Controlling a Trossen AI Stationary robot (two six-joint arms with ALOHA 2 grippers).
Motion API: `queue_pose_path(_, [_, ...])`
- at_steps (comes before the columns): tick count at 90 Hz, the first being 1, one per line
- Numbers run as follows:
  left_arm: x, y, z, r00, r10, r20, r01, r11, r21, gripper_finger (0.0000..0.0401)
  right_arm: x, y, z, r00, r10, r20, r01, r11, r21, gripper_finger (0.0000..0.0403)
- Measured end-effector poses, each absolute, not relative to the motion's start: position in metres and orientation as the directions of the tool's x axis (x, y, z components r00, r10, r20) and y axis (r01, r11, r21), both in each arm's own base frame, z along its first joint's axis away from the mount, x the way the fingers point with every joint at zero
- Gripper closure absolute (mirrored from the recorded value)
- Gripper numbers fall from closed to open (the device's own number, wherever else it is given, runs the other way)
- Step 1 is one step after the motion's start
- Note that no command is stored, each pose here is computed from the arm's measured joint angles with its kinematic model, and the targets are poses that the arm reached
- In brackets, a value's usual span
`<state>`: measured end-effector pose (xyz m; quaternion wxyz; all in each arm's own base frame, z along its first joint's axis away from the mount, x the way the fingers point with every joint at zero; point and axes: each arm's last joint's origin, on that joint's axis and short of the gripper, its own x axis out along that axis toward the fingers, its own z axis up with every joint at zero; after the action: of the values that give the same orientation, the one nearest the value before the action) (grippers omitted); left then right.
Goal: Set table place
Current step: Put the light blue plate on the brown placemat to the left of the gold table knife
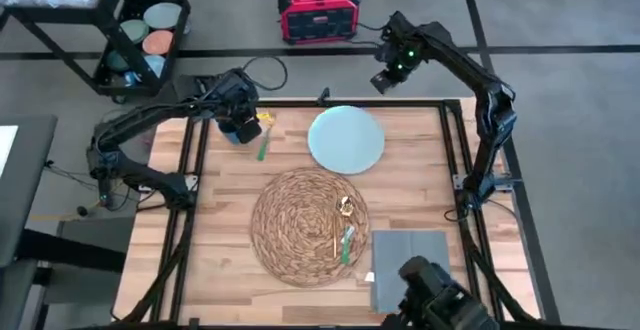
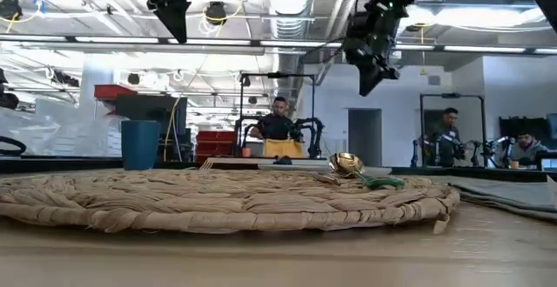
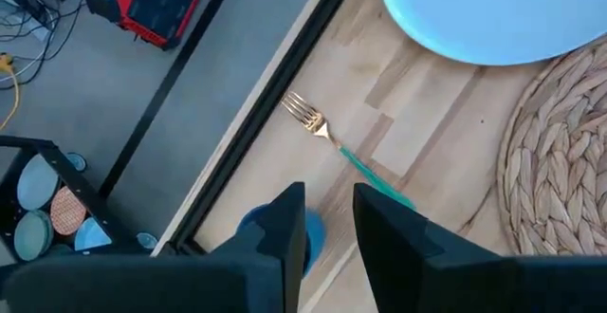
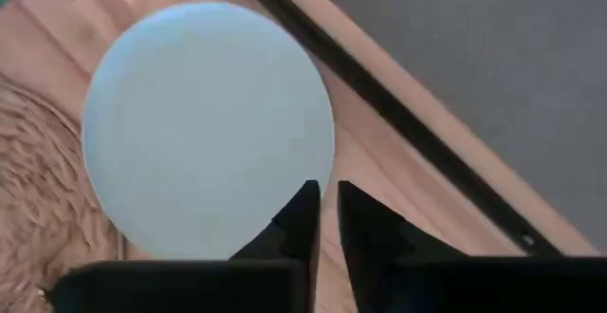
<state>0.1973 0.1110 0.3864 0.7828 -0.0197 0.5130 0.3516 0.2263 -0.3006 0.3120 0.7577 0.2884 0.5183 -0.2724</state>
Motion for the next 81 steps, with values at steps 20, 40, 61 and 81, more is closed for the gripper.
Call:
queue_pose_path(20, [0.198, 0.111, 0.386, 0.228, 0.53, -0.817, -0.56, 0.757, 0.336, 0.0325, 0.218, -0.308, 0.259, 0.305, -0.076, -0.949, 0.751, 0.632, 0.191, 0.026])
queue_pose_path(40, [0.198, 0.111, 0.386, 0.228, 0.529, -0.817, -0.573, 0.752, 0.327, 0.0325, 0.214, -0.298, 0.212, 0.299, -0.005, -0.954, 0.798, 0.549, 0.248, 0.0197])
queue_pose_path(61, [0.199, 0.112, 0.387, 0.235, 0.533, -0.813, -0.587, 0.745, 0.318, 0.0325, 0.215, -0.284, 0.19, 0.295, 0.074, -0.953, 0.809, 0.511, 0.29, 0.0202])
queue_pose_path(81, [0.2, 0.112, 0.387, 0.244, 0.537, -0.807, -0.598, 0.739, 0.311, 0.0325, 0.225, -0.273, 0.176, 0.342, 0.093, -0.935, 0.812, 0.471, 0.344, 0.0211])
